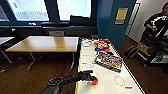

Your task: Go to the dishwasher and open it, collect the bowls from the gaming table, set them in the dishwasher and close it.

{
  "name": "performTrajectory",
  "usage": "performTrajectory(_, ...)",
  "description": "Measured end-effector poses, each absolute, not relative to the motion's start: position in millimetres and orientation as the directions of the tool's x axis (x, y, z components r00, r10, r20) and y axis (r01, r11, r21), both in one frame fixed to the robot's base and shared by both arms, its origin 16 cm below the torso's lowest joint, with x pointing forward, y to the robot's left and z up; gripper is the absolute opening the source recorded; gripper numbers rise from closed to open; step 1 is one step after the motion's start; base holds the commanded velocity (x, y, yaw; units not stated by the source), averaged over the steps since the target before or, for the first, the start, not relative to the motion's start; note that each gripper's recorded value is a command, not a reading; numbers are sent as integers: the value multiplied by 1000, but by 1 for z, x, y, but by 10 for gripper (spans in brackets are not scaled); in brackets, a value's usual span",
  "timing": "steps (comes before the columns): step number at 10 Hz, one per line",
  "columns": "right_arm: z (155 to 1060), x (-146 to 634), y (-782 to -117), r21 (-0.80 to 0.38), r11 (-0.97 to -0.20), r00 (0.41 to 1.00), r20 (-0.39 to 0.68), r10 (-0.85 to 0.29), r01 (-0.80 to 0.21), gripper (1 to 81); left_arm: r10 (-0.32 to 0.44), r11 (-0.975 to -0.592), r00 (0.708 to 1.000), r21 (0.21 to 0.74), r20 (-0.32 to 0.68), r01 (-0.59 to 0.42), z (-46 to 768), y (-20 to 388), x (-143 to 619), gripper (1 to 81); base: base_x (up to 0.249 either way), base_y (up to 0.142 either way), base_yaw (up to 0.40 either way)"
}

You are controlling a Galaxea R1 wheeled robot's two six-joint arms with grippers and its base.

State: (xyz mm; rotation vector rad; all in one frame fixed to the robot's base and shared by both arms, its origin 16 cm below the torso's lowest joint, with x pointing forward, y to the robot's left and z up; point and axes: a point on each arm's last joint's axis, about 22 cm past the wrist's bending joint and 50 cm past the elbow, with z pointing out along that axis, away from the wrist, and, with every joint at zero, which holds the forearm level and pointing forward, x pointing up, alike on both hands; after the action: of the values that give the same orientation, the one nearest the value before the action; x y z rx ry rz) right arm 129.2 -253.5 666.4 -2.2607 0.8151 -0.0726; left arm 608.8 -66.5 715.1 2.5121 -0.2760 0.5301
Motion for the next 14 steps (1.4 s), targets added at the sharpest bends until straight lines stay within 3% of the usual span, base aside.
performTrajectory(5,666,129,-251,-652,-538,799,-180,-574,-534,10,89,-860,946,503,312,-85,698,-23,622,811,0,0,0)
performTrajectory(14,666,129,-250,-653,-537,799,-182,-574,-534,10,100,-872,943,484,316,-70,702,-12,633,811,0,0,0)
